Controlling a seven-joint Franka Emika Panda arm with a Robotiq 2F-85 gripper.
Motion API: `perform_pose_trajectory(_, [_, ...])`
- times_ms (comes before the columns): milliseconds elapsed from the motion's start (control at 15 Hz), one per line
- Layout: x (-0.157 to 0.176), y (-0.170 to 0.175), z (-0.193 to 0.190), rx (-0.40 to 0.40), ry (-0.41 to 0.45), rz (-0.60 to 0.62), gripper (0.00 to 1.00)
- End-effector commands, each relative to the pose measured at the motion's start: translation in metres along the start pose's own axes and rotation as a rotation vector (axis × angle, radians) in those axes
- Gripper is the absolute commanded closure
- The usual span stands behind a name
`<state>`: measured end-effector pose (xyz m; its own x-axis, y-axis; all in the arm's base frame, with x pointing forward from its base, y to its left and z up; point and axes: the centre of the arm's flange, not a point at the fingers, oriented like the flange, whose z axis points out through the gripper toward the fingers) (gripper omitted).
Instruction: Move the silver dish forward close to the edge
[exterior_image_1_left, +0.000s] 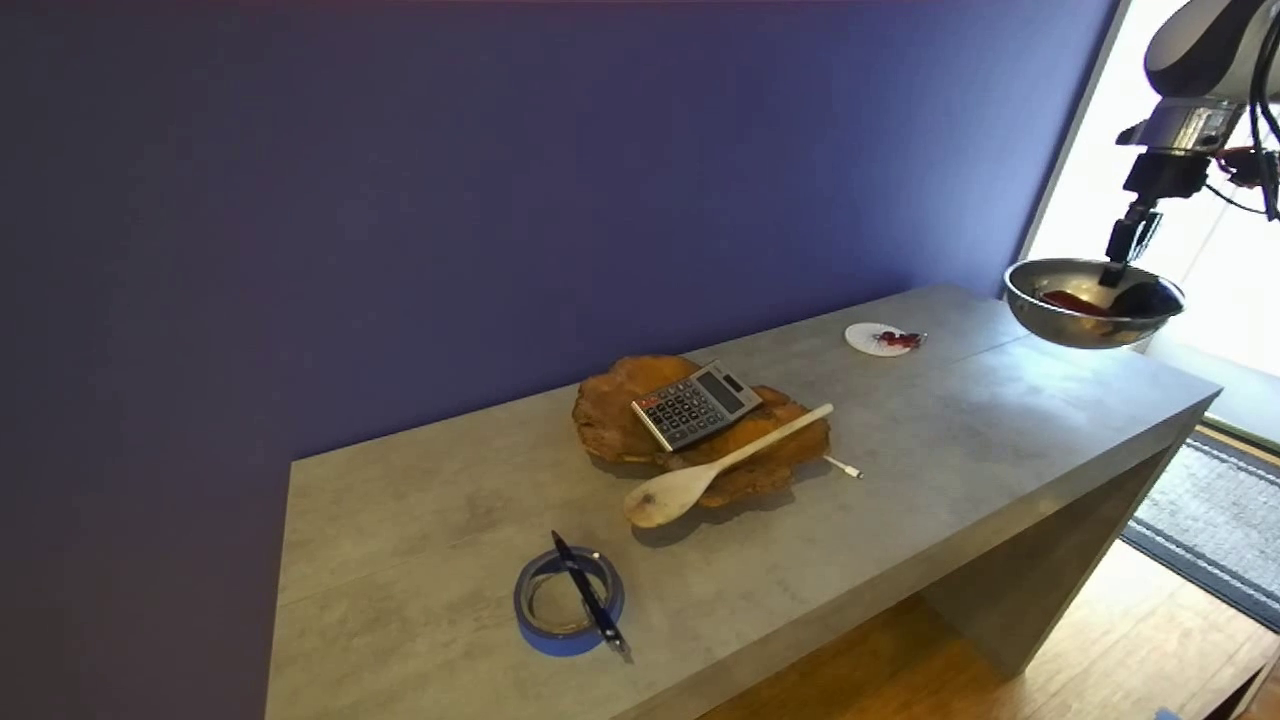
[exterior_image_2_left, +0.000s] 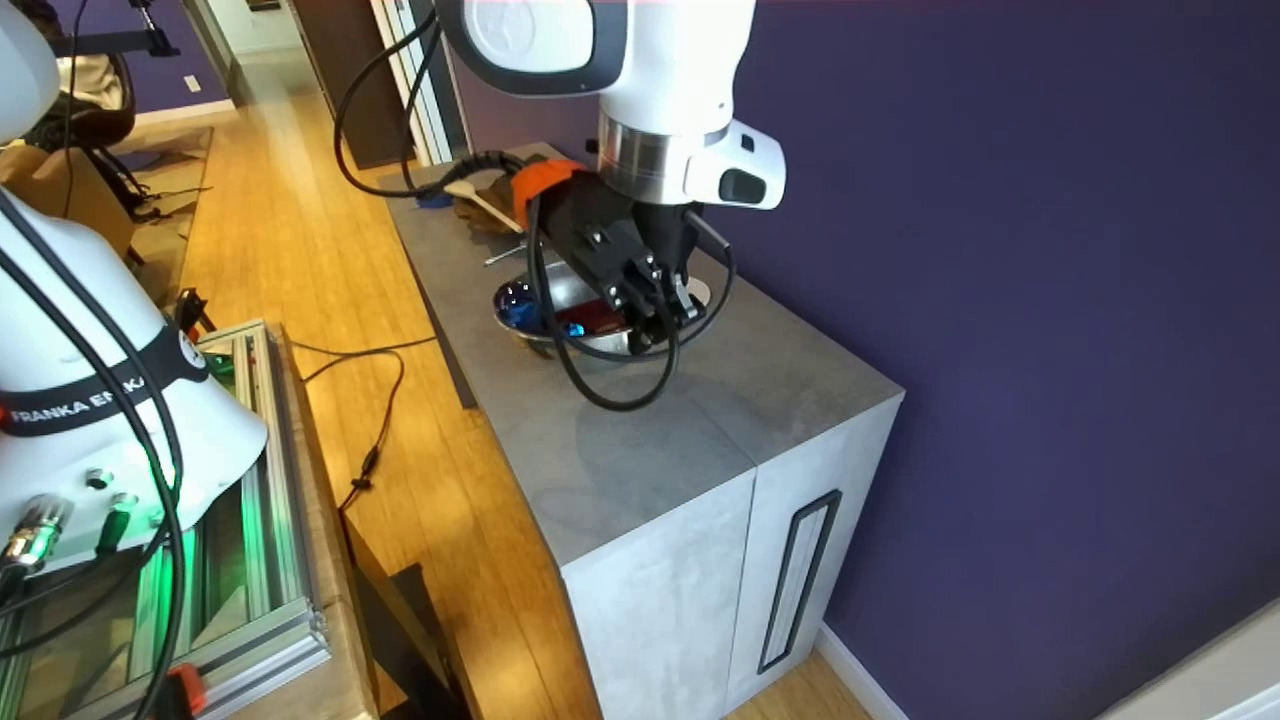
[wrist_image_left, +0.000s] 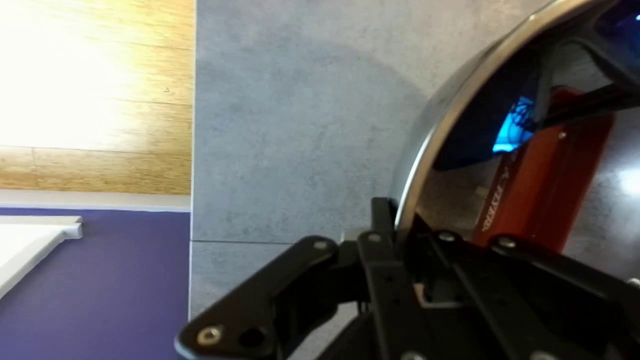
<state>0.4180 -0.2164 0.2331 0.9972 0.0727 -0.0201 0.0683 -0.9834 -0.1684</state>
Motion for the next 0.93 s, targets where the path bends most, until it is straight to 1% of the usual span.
perform_pose_trajectory(0, [-0.012, 0.045, 0.008, 0.005, -0.008, -0.032, 0.98])
perform_pose_trajectory(133, [-0.024, 0.058, 0.016, 0.026, -0.018, -0.061, 0.98])
perform_pose_trajectory(267, [-0.036, 0.072, 0.026, 0.055, -0.007, -0.072, 0.98])
perform_pose_trajectory(600, [-0.062, 0.094, 0.046, 0.121, 0.036, -0.057, 0.98])
perform_pose_trajectory(867, [-0.075, 0.106, 0.052, 0.137, 0.052, -0.033, 0.98])
